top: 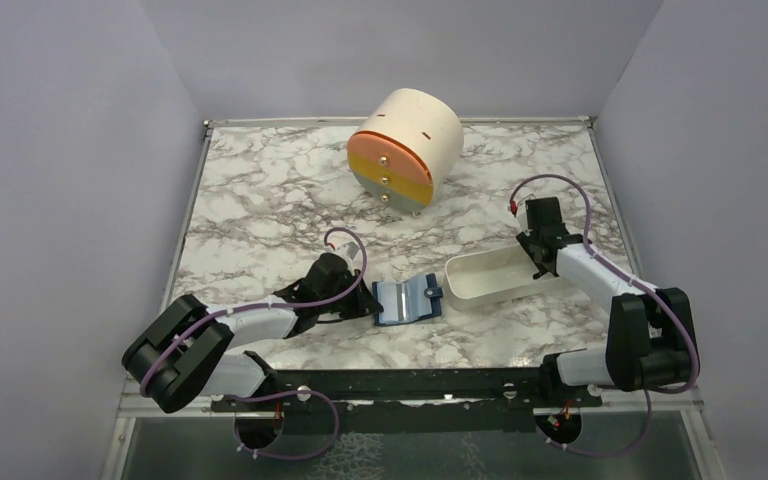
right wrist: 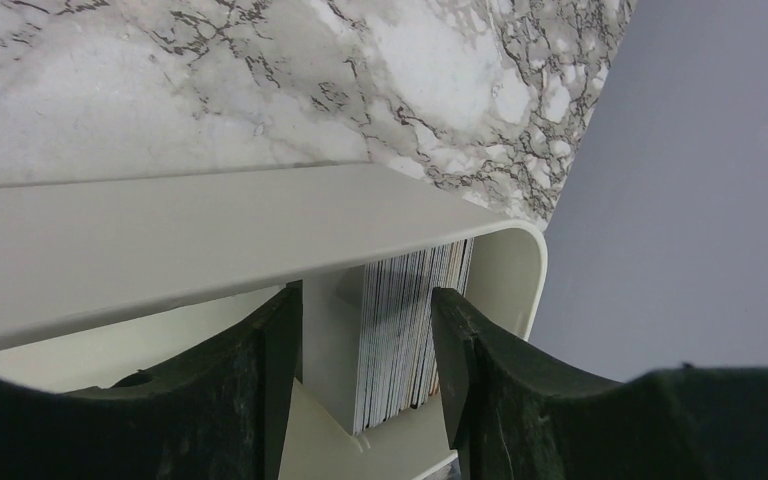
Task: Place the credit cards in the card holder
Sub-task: Pick up the credit card from the storage box.
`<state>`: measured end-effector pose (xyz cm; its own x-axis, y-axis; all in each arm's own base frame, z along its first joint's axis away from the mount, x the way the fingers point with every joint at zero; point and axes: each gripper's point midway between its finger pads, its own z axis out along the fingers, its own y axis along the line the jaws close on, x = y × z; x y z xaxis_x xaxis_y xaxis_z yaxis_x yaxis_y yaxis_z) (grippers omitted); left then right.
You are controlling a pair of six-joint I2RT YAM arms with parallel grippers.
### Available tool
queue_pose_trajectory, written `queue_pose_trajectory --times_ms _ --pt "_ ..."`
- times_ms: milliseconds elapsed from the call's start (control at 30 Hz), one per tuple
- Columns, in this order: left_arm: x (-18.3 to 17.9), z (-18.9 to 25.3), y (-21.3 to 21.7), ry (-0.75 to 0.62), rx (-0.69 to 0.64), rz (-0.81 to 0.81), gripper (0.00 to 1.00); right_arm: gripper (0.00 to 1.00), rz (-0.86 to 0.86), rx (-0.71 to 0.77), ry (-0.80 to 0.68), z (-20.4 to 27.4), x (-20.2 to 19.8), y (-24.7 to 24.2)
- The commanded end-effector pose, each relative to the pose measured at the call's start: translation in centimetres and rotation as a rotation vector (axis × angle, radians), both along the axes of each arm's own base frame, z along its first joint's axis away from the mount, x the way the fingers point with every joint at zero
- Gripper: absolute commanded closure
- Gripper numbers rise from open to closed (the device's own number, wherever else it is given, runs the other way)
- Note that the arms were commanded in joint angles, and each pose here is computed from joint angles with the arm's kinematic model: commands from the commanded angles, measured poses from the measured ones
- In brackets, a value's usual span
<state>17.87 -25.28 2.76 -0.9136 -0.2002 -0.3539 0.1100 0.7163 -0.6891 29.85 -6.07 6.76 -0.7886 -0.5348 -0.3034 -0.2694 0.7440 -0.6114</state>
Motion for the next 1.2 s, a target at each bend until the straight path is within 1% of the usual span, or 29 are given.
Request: queue_pose_trajectory --times_ms 0,333,533,633,733,867,1033,1167 --pt "-0.3 0.3 -0.4 -0.013 -0.001 -0.041 1.00 0.51 -0.027 -0.049 -0.040 0.5 0.4 -1.0" --pt "-0.3 0.3 -0.3 -0.018 0.000 -0.043 1.00 0.68 -0.033 -0.072 -0.087 2.0 0.8 -1.4" --pt "-0.3 0.3 -0.2 -0.018 0.002 -0.043 1.00 0.75 -0.027 -0.065 -0.103 2.5 1.0 -1.2" --pt "-0.3 0.4 -0.3 -0.021 0.002 -0.044 1.00 0.82 -0.019 -0.055 -0.105 2.4 1.1 -1.1" --pt "-0.3 0.4 -0.2 -0.022 0.003 -0.043 1.00 0.91 -0.010 -0.031 -0.098 2.3 1.2 -0.7" --pt "-0.3 0.4 -0.2 -0.025 0.006 -0.042 1.00 0.99 0.018 0.050 -0.082 2.5 1.4 0.7" --pt "-0.2 0.5 -0.1 -0.028 0.011 -0.035 0.99 0.99 0.092 0.237 -0.065 3.2 1.8 4.0" --pt "-0.1 0.6 0.2 -0.031 0.020 -0.025 0.94 0.99 0.109 0.313 -0.076 4.7 2.0 5.4"
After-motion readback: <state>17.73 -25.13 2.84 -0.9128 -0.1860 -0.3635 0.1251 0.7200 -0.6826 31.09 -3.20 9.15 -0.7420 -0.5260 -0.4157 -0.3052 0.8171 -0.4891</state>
